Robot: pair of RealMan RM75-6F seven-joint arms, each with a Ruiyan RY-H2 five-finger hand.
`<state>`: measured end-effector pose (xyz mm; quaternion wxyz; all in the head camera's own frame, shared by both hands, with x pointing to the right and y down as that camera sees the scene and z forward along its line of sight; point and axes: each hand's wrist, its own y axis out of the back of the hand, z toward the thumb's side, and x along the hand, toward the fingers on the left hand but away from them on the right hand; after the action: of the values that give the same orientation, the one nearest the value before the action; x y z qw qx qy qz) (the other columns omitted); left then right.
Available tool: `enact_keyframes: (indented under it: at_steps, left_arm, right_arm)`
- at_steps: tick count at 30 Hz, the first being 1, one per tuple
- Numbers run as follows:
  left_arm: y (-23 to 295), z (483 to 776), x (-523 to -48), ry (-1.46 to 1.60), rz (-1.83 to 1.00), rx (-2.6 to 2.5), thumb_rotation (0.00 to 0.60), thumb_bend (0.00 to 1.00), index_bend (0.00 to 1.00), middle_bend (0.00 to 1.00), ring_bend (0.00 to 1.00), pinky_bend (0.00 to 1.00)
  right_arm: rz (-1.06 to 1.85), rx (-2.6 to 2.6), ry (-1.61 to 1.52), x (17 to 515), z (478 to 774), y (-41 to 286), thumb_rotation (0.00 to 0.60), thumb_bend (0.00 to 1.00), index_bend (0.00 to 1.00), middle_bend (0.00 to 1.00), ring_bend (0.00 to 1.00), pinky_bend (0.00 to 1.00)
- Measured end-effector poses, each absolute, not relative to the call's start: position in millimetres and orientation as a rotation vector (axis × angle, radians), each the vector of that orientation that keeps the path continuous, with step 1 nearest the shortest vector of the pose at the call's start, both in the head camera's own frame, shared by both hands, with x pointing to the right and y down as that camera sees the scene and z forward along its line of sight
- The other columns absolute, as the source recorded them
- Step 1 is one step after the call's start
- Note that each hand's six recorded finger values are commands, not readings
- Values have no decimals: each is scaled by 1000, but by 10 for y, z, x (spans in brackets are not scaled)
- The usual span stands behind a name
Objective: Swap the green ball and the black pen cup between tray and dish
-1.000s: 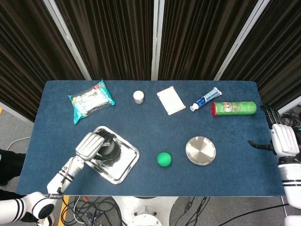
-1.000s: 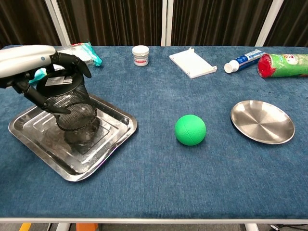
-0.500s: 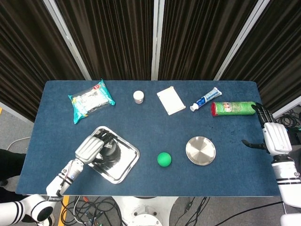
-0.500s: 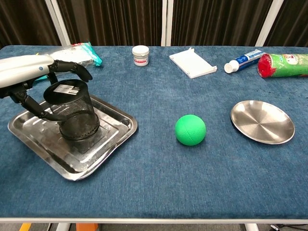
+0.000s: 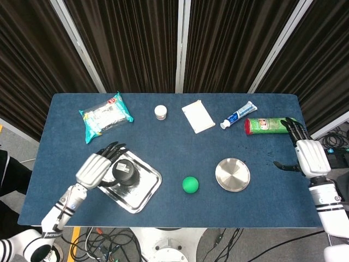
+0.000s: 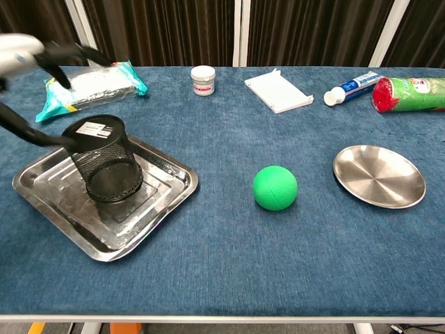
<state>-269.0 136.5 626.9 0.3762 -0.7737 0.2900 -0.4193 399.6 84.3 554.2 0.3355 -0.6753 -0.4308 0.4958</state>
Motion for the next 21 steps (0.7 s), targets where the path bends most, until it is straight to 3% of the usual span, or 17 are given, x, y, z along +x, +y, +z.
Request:
enact_keyframes:
  at_steps: [10, 21]
  left_arm:
    - [1333, 5775, -3484, 921, -1256, -1647, 600, 150, 110, 49, 11, 261]
    - [1489, 5939, -4135, 1058, -1413, -1582, 600, 149, 111, 50, 11, 250]
  right_arm:
    - [1210, -1896, -862, 3237, 5687, 971, 600, 0, 0, 5, 0, 263]
    - [1085, -2088, -509, 2172, 6073, 1316, 600, 0, 0, 6, 0, 272]
